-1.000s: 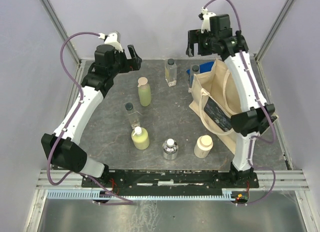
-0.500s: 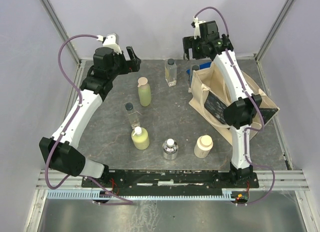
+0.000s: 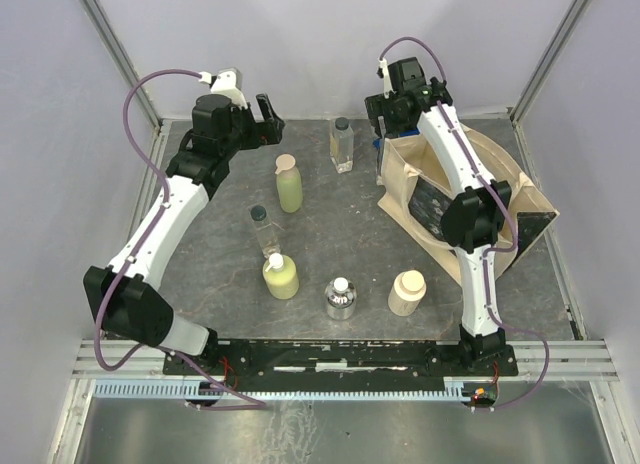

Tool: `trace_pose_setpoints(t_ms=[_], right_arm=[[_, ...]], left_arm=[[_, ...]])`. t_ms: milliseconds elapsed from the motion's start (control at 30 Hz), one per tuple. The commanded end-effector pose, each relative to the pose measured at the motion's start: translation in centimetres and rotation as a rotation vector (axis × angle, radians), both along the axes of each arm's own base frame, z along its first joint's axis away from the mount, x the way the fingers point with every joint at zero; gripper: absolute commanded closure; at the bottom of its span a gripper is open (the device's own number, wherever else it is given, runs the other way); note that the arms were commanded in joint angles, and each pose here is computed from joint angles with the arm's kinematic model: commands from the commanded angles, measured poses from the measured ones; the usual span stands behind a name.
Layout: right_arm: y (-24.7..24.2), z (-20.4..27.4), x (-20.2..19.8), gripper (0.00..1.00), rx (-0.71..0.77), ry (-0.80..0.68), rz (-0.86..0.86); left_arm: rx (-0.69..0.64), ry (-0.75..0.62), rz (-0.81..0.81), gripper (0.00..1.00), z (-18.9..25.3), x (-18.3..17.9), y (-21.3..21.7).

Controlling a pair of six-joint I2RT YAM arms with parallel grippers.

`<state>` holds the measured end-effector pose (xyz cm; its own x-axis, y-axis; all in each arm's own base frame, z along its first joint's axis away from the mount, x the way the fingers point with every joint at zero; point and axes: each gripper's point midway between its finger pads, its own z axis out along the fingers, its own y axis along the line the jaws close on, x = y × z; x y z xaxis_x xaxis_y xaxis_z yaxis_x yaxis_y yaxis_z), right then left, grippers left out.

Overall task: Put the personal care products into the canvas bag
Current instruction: Pick up the care product from the center of the board.

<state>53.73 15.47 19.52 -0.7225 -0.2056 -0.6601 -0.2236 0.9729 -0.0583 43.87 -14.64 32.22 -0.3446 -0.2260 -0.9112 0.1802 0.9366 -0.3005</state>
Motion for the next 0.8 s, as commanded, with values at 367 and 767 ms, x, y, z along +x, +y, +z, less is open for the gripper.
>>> trace_pose_setpoints(t_ms=[367, 767], right_arm=[[1.0, -4.7, 0.0, 0.27, 0.030, 0.068, -0.005], [1.0, -0.6, -0.1, 0.98, 0.060, -0.032, 0.006]], left_arm=[[0.016, -0.067, -0.037, 0.01, 1.5, 1.3, -0.8], [0.005, -0.055, -0.073, 0.01, 1.1, 1.1, -1.9]])
